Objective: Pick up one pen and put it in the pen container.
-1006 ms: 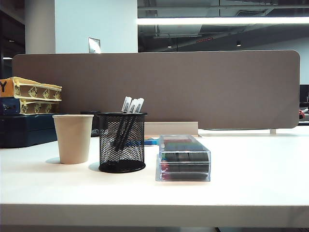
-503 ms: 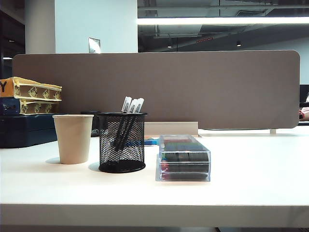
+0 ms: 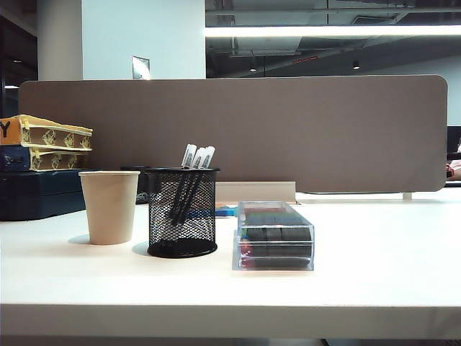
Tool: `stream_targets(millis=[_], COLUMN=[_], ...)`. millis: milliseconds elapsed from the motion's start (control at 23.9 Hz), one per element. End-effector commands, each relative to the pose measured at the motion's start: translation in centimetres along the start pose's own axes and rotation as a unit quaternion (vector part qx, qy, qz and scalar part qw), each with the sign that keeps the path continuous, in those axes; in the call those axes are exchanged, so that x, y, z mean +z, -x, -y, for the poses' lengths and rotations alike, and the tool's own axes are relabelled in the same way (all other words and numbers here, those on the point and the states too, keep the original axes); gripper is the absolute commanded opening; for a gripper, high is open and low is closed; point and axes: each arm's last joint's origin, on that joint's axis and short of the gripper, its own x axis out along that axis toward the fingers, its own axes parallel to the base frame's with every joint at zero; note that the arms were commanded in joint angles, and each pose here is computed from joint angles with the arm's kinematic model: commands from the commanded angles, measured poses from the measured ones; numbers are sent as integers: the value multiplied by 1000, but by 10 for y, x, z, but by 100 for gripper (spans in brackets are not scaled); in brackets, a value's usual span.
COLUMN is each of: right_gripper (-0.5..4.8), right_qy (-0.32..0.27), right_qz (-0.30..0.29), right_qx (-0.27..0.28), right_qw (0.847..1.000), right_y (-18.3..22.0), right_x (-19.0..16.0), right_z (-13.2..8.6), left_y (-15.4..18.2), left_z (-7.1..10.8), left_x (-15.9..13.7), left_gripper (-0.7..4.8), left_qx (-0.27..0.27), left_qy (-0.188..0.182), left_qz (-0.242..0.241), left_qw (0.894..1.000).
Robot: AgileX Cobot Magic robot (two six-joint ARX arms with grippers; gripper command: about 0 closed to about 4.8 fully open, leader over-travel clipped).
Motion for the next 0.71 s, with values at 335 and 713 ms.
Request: stream_targets(millis=[335, 713], right_gripper=[-5, -5], right_qy=[4, 6], right_qz=[40, 48], right_qx=[-30, -28], right_qw=[999, 998], right_y=[0, 1], right_x=[7, 8], right_z=[1, 1], left_y=[0, 1], left_z=[3, 3], left_x=[5, 9], left_gripper=[-6, -6], left_qx=[-51, -63], left_qy=[3, 5], left_qz=[21, 42], left_qw=[998, 997])
